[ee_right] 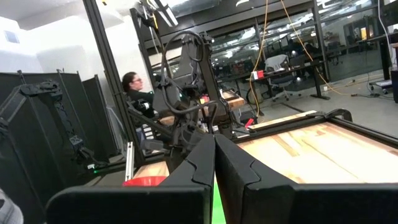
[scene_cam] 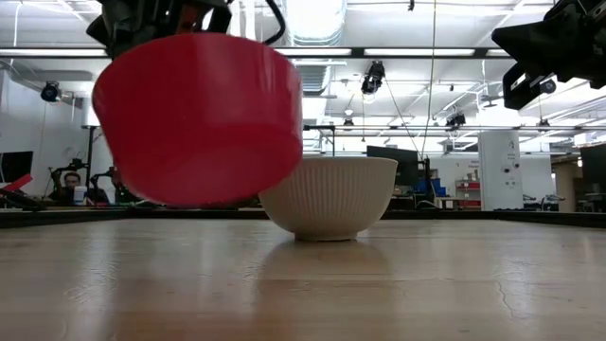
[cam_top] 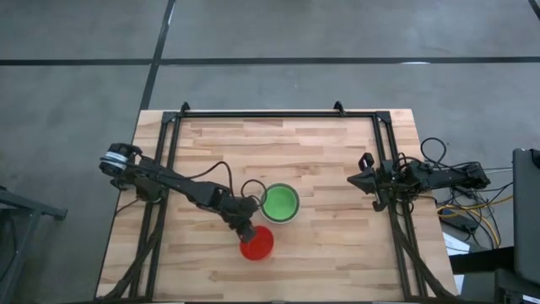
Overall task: Nest bowls inside each other
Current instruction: Stack the red bowl on the green bowl, then return to Home Position
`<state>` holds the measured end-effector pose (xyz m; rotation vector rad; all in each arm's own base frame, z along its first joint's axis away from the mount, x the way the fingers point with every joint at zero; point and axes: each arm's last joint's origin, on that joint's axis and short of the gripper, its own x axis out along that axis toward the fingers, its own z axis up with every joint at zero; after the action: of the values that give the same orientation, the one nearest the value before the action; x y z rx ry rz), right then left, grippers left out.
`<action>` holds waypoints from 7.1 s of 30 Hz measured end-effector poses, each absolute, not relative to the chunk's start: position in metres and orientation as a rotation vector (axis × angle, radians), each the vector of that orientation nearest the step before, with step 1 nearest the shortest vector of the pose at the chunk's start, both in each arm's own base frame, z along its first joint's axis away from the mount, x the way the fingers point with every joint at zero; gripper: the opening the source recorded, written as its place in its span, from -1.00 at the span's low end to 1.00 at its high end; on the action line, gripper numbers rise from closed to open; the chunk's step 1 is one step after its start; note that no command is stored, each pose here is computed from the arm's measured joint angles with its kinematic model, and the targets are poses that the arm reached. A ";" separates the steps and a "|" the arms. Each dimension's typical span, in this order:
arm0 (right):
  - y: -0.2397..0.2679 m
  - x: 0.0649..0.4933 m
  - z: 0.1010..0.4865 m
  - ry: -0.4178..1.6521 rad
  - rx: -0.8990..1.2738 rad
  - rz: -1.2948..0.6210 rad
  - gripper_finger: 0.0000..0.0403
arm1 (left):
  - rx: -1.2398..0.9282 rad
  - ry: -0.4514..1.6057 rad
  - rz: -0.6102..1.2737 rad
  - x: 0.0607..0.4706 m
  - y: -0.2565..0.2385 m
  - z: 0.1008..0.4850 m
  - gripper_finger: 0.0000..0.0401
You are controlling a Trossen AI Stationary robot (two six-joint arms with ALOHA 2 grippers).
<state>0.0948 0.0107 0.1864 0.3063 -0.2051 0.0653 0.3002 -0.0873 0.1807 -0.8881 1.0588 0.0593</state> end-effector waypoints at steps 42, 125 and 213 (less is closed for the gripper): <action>0.011 0.095 0.186 -0.200 0.306 0.064 -0.96 | -0.708 0.811 0.286 0.297 -0.013 0.253 -0.98; 0.011 0.095 0.186 -0.200 0.306 0.065 -0.96 | -0.674 0.967 0.253 0.388 0.038 0.243 -0.52; 0.011 0.095 0.186 -0.200 0.306 0.066 -0.96 | -0.444 0.144 -0.084 0.130 0.000 0.246 -0.28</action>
<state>0.0953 0.0108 0.1860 0.3056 -0.1999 0.0655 0.1302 -0.0004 0.2456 -0.4445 0.1439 -0.0837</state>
